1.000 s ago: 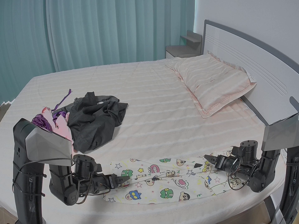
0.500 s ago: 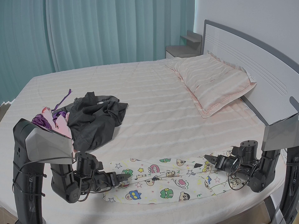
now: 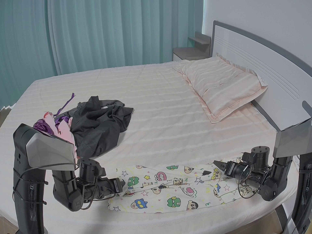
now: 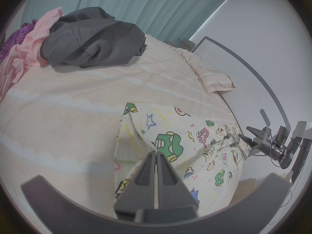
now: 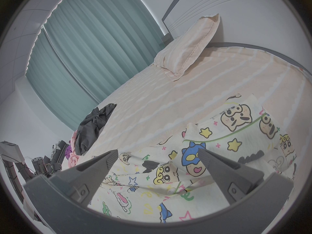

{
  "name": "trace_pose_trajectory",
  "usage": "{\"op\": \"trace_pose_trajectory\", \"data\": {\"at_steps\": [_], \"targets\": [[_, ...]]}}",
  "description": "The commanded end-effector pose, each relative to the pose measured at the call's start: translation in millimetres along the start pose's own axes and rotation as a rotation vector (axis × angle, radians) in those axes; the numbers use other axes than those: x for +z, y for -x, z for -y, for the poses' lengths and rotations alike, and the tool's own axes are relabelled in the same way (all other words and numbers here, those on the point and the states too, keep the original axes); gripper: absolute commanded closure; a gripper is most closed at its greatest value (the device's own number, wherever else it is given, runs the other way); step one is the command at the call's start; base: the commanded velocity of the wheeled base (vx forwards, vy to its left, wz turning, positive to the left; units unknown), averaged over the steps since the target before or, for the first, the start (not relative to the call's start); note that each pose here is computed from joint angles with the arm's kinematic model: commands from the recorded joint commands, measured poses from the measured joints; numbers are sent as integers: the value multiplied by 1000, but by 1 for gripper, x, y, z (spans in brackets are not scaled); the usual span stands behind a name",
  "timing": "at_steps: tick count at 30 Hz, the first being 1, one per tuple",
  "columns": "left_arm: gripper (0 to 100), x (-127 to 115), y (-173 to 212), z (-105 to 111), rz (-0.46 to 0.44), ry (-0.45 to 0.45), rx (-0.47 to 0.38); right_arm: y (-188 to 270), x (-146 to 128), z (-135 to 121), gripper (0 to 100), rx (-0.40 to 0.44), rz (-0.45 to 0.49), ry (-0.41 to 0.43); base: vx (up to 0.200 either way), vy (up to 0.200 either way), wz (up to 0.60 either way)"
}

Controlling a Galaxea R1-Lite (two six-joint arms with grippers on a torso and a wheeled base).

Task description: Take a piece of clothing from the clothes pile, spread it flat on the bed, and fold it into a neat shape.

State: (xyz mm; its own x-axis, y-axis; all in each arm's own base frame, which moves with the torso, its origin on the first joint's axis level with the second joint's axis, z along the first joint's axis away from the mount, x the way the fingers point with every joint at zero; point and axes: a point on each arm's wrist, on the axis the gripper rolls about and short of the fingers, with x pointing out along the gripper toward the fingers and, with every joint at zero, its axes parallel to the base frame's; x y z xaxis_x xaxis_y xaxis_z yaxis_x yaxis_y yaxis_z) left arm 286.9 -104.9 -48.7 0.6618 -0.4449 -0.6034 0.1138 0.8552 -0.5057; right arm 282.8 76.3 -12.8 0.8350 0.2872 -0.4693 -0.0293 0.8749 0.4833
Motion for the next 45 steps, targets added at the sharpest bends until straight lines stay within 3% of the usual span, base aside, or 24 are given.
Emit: {"op": "trace_pose_trajectory", "data": {"at_steps": [1,10,21,22,30,36,45], "targets": [[100,1,1,-2,4,5,4,0,0,0,0,0,-2,1,0,0,0],[100,18,8,-9,67,26,14,1,0,-1,0,3,0,2,0,0,0],[100,19,5,-17,71,37,31,1,-1,0,0,0,-4,1,0,0,0],[0,19,5,-17,72,37,31,1,-1,0,0,0,-4,0,0,0,0],[0,30,-3,-17,108,36,19,1,-1,-1,0,2,-4,2,0,0,0],[0,26,-4,-18,68,43,30,0,-1,0,0,2,-4,2,0,0,0],[0,30,-11,-6,80,19,-8,0,-1,0,0,2,-4,1,0,0,0]]}}
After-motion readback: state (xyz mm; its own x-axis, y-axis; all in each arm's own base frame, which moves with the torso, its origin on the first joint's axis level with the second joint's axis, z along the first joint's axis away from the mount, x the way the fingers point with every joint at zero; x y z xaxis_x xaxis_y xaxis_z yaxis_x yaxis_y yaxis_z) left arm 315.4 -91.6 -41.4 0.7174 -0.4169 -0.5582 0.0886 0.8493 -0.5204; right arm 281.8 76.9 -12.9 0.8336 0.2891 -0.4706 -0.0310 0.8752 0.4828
